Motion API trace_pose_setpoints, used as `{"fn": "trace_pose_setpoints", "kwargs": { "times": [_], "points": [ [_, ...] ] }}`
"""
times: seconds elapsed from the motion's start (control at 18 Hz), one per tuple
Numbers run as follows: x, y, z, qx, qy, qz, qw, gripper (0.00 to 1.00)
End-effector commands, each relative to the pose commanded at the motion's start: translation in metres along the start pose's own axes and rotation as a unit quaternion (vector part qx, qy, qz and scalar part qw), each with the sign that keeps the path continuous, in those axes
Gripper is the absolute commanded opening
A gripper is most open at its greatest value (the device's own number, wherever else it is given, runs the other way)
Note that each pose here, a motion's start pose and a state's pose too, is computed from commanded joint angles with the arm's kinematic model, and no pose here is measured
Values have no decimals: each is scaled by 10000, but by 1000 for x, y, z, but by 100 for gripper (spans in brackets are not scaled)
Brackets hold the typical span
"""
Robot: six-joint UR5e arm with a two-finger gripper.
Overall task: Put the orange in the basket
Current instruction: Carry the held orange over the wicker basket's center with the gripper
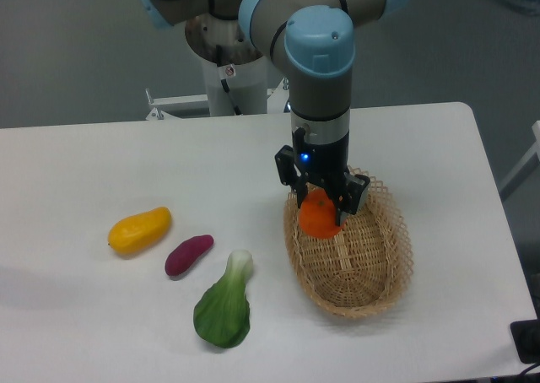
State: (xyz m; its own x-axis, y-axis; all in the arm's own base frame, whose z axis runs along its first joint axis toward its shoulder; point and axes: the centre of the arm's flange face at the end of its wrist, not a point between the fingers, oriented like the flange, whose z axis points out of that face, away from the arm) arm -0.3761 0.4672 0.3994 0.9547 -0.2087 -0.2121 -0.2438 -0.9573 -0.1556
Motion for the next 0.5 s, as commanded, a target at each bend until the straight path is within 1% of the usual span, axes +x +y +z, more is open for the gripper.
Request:
{"fn": "trace_pose_setpoints", "kwargs": {
  "times": [0.11, 0.22, 0.28, 0.33, 0.39, 0.5],
  "points": [
    [-5, 20, 13, -80, 81, 168, 9998, 53],
    [-19, 43, 20, -140, 111, 135, 9998, 53],
    [-21, 46, 27, -159, 152, 162, 9996, 53],
    [-25, 49, 32, -163, 116, 97, 9998, 52],
    [-28, 51, 45, -181, 156, 48, 9997, 52],
    [-25, 57, 77, -213, 238, -217, 9993, 52]
  ]
}}
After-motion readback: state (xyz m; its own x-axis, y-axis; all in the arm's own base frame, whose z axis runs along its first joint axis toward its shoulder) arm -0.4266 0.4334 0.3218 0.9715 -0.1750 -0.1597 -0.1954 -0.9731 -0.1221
